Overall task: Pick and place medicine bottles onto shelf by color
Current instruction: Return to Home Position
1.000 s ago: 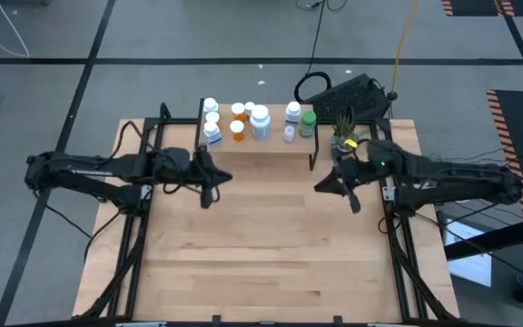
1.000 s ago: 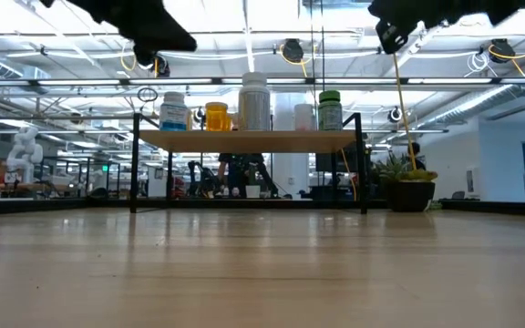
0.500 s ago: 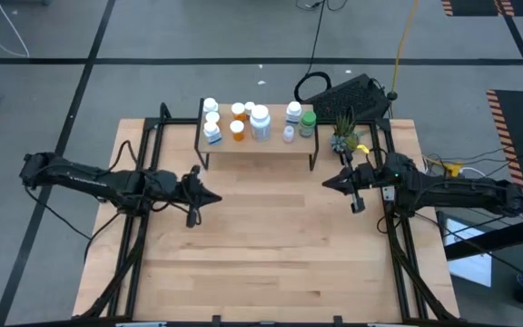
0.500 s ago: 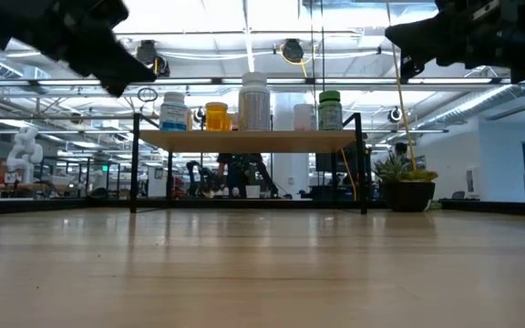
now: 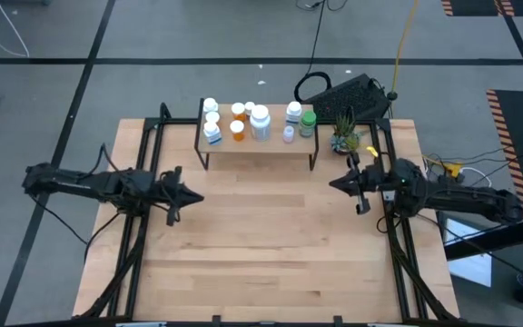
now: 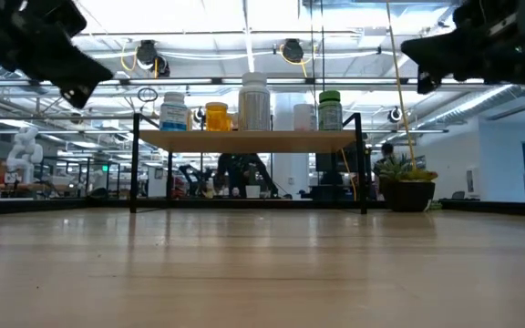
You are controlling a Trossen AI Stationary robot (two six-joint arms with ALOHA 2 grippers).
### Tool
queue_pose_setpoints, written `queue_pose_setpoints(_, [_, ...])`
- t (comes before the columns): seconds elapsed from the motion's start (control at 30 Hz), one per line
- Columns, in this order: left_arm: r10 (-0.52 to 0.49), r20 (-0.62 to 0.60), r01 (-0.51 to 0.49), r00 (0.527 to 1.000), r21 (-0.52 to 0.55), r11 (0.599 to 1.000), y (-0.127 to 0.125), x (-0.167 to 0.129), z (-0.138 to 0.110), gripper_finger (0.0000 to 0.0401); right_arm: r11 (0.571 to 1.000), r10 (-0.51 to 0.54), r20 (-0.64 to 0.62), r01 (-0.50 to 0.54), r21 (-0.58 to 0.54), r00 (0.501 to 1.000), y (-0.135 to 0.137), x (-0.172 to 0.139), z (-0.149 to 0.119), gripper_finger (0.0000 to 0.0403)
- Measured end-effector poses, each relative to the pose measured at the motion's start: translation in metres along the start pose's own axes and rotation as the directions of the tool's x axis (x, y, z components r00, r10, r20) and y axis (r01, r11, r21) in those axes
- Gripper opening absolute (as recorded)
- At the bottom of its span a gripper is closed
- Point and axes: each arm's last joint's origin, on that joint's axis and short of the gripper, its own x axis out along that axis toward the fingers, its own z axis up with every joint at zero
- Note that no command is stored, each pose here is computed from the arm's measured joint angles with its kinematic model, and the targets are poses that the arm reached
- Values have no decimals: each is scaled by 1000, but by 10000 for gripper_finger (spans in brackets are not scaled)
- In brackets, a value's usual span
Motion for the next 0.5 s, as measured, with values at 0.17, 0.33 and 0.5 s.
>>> queue_pose_setpoints(0.17, [6, -33, -5, 999, 22, 1000, 2, -11, -6, 24, 997, 9, 196, -24, 74, 981, 5, -11, 8, 0])
queue_pose_setpoints(0.33, [-4, 16, 2, 1000, 116, 993, 1, -17, -3, 13, 997, -2, 208, -16, 81, 978, 6, -14, 9, 0])
queue_pose_setpoints(0.5, [51, 57, -62, 997, 207, 976, 3, -18, 0, 8, 996, -6, 183, -10, 86, 983, 5, -13, 7, 0])
